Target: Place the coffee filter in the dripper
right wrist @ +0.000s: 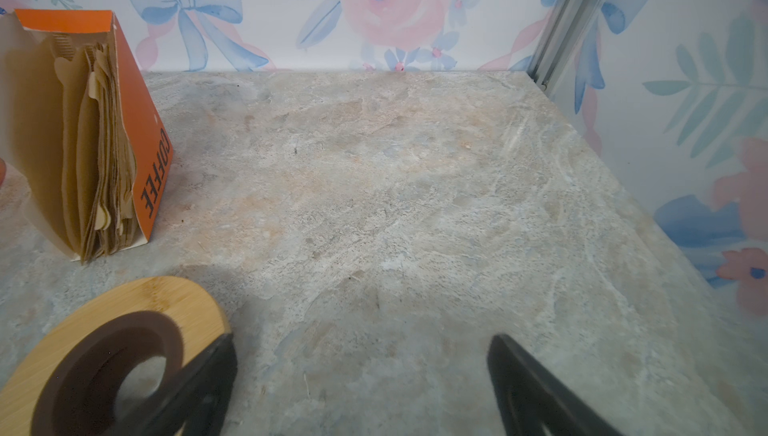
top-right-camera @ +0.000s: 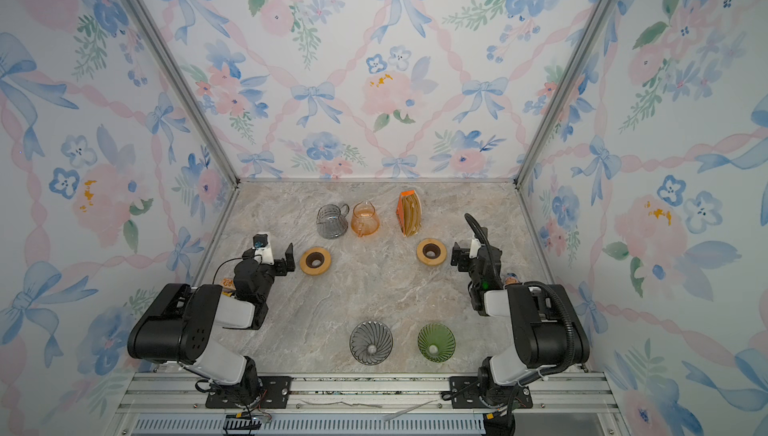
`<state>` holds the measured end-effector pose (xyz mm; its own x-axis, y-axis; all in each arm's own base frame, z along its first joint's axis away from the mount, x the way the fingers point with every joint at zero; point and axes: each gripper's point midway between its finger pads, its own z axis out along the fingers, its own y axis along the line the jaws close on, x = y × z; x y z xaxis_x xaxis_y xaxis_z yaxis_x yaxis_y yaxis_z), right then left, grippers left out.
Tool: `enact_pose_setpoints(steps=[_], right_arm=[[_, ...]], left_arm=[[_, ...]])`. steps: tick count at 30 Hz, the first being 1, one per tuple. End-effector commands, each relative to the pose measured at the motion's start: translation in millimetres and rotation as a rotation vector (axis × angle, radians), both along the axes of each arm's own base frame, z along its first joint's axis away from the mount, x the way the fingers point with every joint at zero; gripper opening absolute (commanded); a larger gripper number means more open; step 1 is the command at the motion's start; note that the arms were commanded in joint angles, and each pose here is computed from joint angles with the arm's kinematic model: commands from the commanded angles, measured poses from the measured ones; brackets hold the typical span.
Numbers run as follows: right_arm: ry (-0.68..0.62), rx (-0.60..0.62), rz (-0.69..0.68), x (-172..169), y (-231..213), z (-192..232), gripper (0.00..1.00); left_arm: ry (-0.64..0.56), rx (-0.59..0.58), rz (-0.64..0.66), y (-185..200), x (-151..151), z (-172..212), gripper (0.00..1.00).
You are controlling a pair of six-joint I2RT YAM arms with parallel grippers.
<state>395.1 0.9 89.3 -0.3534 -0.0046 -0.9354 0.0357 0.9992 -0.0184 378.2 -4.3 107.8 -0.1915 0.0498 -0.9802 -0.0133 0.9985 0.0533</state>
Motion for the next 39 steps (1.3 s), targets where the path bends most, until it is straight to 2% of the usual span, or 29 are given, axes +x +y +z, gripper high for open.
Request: enact_pose_setpoints(steps=[1, 22, 30, 39], right_arm=[[-0.02, 0.0, 0.002, 5.4, 0.2, 7.9, 0.96], [-0.028, 0.002, 0.002, 3.7, 0.3, 9.6, 0.96], [-0.042, -0.003, -0.024, -0.2, -3.8, 22.5, 0.96], [0.041, -0.022, -0.013, -9.9, 15.2, 51.1, 0.96]], left_arm=[[-0.01, 0.016, -0.009, -0.3, -1.6, 0.9, 0.98], [-0.016, 0.012, -0.016, -0.9, -4.0, 2.5, 0.98], [-0.057, 0.026, 0.024, 1.6, -11.3, 18.4, 0.98], [-0.07, 0.057, 0.07, -14.9, -23.1, 52.7, 0.98]])
